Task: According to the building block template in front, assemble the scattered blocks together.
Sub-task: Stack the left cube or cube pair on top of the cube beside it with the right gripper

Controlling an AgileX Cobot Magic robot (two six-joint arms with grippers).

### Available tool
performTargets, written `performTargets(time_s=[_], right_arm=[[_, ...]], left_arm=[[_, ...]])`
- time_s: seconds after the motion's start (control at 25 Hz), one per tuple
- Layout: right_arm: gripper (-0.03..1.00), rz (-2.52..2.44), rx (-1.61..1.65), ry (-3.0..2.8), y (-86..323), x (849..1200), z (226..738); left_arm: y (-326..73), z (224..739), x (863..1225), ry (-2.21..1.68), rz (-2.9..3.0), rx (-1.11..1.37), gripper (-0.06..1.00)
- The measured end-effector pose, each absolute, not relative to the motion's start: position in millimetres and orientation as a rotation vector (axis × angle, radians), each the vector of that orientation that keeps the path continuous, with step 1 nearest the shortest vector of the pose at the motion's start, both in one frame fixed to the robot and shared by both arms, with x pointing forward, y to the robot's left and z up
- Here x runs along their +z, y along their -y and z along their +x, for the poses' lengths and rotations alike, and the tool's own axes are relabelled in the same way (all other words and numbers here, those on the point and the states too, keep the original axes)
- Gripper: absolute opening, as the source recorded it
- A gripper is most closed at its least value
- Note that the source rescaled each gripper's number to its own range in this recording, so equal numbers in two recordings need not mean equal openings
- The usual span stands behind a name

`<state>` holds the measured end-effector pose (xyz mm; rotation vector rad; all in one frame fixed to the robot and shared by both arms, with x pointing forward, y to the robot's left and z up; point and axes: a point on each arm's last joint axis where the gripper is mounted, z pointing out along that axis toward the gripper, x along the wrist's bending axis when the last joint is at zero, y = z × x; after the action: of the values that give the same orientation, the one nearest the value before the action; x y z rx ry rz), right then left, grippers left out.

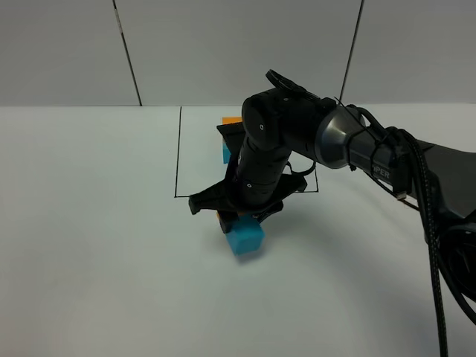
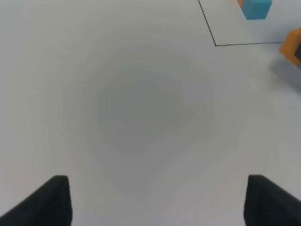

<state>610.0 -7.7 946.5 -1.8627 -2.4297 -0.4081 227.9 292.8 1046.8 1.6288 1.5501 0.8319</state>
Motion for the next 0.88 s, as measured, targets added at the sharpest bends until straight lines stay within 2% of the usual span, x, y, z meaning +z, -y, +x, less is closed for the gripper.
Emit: performTargets(time_s=[0.2, 0.44, 0.88], right_arm=[[0.01, -2.058, -0.392, 2.238, 7.3, 944.9, 610.0], [0.01, -2.230, -0.320, 2.216, 14.3, 925.8, 617.5], [0.01, -2.345, -0.296, 2.170, 17.5, 914.1, 621.9]], left_arm=[[-292.8, 227.9, 1046.8, -1.550, 1.629, 0.832, 0.79], [-292.8, 227.9, 1046.8, -1.550, 1.629, 0.832, 0.79], [-292.8, 227.9, 1046.8, -1.550, 1.629, 0.832, 0.79]])
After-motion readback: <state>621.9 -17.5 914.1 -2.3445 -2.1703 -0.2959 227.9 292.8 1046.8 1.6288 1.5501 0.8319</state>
